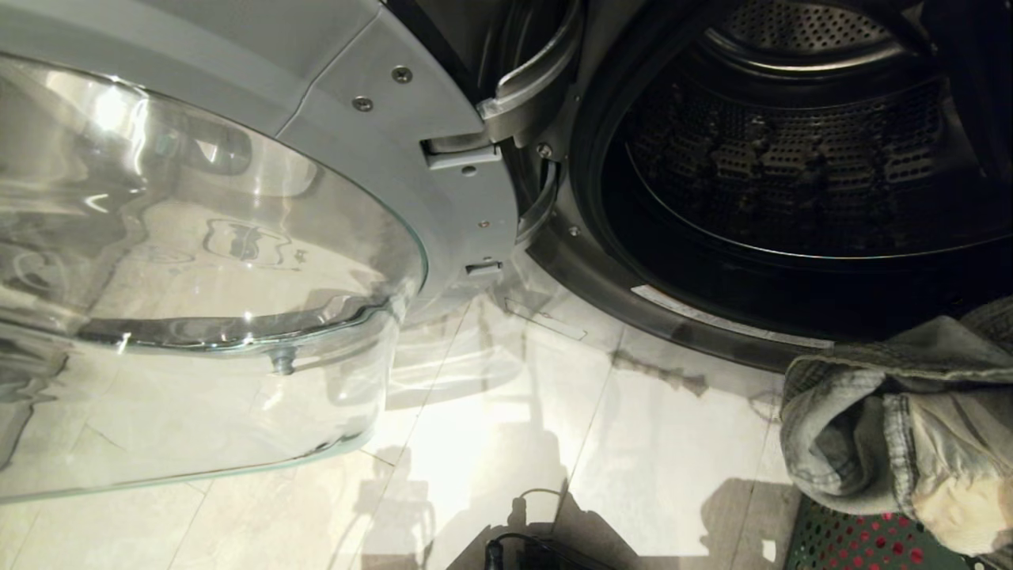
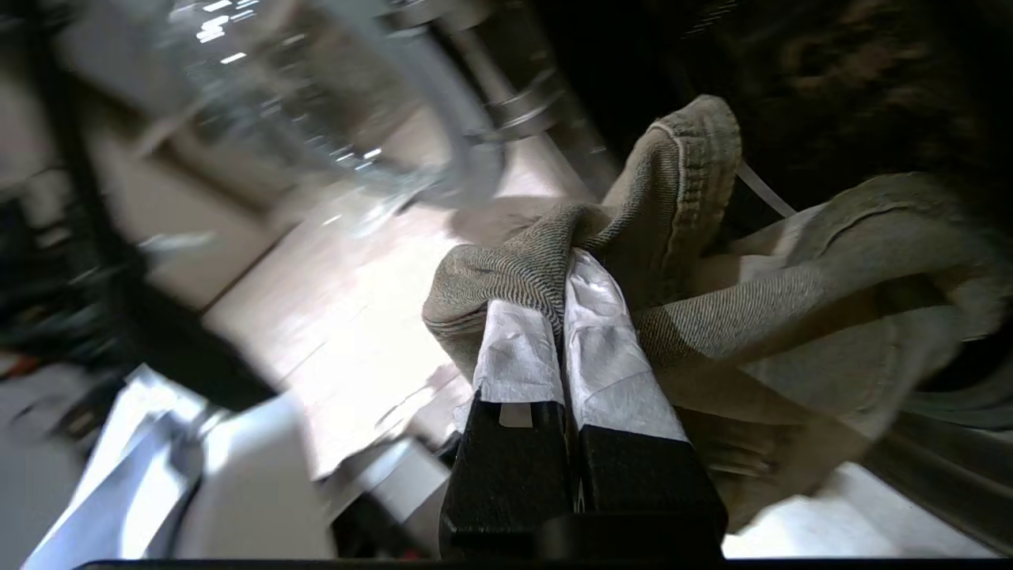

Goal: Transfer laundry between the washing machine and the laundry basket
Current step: Pick a cloth and place it into the basket

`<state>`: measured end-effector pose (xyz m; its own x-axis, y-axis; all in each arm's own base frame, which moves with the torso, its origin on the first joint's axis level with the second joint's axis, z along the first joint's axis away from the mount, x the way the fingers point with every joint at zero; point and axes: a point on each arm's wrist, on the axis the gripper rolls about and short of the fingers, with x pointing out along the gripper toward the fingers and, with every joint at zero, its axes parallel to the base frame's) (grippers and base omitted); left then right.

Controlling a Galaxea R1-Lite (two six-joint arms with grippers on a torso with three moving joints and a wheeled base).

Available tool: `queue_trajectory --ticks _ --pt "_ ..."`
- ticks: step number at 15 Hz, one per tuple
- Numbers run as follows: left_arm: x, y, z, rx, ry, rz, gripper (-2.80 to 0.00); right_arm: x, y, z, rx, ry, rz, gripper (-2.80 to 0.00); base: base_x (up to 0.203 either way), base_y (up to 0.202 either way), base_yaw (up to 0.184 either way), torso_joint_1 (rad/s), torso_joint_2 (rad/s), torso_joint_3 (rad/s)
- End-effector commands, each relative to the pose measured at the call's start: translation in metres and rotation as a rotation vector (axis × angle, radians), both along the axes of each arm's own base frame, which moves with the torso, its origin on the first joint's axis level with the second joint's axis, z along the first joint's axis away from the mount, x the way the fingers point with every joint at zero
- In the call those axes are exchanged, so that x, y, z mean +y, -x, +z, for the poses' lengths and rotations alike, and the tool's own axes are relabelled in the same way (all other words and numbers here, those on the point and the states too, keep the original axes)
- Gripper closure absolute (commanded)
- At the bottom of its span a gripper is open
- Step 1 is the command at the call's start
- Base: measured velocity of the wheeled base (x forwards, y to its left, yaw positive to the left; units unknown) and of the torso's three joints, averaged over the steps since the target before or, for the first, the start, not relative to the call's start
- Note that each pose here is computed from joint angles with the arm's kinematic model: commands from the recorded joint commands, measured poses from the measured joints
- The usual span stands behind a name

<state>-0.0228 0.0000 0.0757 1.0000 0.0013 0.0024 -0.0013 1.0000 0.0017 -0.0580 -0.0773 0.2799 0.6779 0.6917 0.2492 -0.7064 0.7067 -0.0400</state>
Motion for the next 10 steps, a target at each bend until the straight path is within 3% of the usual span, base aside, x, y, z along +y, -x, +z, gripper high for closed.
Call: queue_trajectory --ticks 1,6,10 --pt "0.0 -0.0001 0.0001 0.001 0.0 0.0 0.0 -0.0114 0.0127 -0.0018 -0.03 0.016 0.127 0.0 0.0 0.0 0.0 0.0 0.0 0.0" --pt "0.0 -0.0001 0.0001 0.001 0.0 0.0 0.0 -0.011 0.017 -0.0003 -0.06 0.03 0.237 0.0 0.0 0.0 0.0 0.0 0.0 0.0" --pt "0.0 -0.0001 0.0001 0.0 0.0 0.0 0.0 -0.0055 0.016 0.0032 -0.054 0.046 0.217 0.0 0.0 0.0 0.0 0.0 0.0 0.0"
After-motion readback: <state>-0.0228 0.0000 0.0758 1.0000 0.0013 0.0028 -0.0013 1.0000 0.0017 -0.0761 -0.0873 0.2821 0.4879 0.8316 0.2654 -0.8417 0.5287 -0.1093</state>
